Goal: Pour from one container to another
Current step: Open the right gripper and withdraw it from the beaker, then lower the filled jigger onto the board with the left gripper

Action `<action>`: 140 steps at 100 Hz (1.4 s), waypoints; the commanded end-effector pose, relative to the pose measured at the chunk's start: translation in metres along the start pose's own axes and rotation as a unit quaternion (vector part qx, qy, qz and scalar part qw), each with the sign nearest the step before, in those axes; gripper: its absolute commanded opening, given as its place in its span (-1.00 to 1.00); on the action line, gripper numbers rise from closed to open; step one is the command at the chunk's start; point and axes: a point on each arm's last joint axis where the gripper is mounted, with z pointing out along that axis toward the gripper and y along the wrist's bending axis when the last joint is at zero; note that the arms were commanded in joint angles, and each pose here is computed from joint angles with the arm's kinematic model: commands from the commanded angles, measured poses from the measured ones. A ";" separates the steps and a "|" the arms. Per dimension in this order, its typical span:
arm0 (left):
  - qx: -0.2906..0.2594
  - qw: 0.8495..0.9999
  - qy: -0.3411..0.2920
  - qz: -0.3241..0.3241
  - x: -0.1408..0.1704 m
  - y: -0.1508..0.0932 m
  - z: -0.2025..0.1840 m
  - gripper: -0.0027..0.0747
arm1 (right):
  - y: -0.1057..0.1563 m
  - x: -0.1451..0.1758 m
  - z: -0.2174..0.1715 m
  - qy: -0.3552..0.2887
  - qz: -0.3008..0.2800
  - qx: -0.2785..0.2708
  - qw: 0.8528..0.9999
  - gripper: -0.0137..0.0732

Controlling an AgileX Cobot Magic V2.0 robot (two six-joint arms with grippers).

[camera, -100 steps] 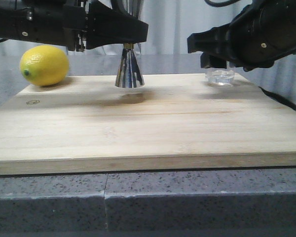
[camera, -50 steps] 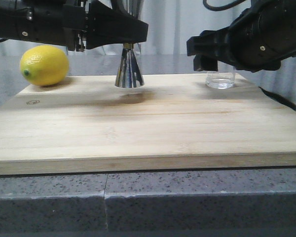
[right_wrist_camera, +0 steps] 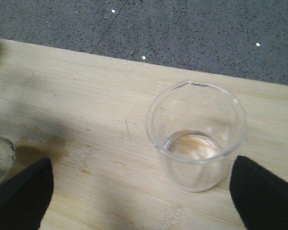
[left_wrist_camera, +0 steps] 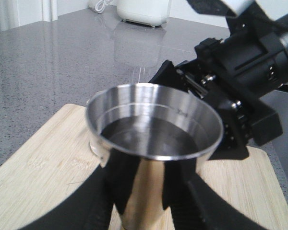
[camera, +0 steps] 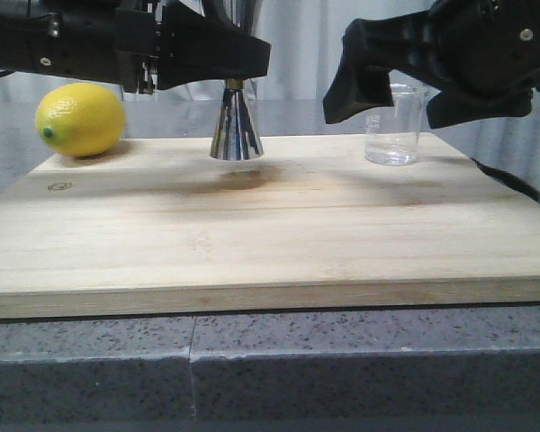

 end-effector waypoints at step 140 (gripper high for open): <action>0.028 0.997 -0.074 0.012 -0.031 -0.010 -0.001 -0.33 | -0.023 0.013 -0.211 -0.040 -0.029 0.111 0.993 0.81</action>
